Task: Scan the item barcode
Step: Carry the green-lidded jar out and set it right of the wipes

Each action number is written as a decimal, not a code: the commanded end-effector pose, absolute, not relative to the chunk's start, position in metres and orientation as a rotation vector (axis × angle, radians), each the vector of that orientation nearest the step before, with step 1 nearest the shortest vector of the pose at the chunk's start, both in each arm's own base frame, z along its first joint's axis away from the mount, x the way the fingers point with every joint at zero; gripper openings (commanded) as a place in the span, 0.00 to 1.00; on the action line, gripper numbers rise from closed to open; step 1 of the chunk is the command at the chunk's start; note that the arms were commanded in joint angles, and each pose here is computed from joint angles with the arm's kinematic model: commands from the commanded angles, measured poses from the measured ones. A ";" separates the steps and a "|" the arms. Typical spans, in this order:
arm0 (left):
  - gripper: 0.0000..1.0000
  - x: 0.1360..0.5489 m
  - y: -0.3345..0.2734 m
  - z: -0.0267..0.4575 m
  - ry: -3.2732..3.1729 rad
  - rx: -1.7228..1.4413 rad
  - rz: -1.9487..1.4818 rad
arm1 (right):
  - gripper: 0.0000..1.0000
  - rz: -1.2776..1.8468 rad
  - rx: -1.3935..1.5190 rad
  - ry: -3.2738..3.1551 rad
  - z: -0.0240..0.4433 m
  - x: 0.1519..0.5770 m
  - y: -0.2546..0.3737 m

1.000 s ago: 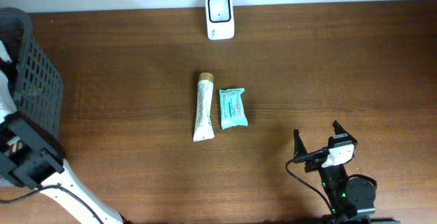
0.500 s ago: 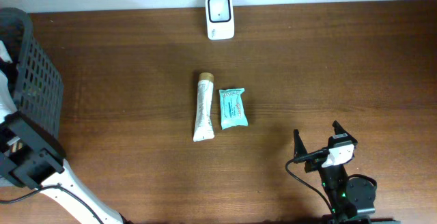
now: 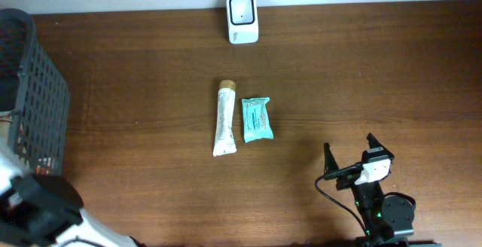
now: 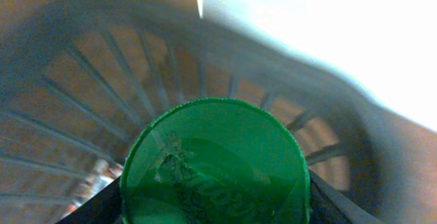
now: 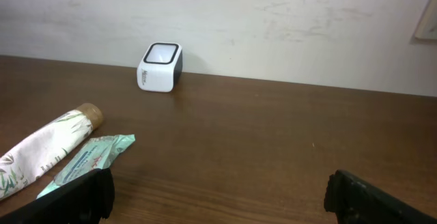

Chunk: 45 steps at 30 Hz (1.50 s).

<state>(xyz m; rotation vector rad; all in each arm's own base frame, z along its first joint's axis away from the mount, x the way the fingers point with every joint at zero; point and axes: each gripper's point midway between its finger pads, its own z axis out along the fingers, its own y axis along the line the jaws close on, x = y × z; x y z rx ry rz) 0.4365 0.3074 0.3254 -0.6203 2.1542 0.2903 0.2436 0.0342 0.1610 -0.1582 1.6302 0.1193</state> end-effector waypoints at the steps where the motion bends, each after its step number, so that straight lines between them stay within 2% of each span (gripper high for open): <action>1: 0.50 0.408 0.280 0.410 1.985 -0.572 0.275 | 0.98 0.126 -0.158 1.634 0.158 0.244 0.035; 6: 0.50 0.385 0.226 0.460 1.909 -0.436 0.150 | 0.98 0.126 -0.158 1.634 0.158 0.244 0.035; 12: 0.51 0.385 0.161 0.454 1.993 -0.328 0.002 | 0.98 0.126 -0.158 1.634 0.158 0.244 0.035; 18: 0.51 0.414 0.067 0.408 2.185 -0.135 -0.195 | 0.98 0.126 -0.158 1.634 0.158 0.244 0.035; 23: 0.51 0.433 -0.013 0.342 2.402 0.084 -0.317 | 0.98 0.126 -0.158 1.634 0.158 0.244 0.035; 33: 0.47 0.456 -0.098 0.194 2.759 0.315 -0.305 | 0.98 0.126 -0.158 1.634 0.158 0.244 0.035; 41: 0.46 0.465 -0.142 0.146 2.810 0.417 -0.308 | 0.98 0.126 -0.158 1.634 0.158 0.244 0.035; 45: 0.46 0.466 -0.191 0.141 2.748 0.536 -0.332 | 0.98 0.126 -0.158 1.634 0.158 0.244 0.035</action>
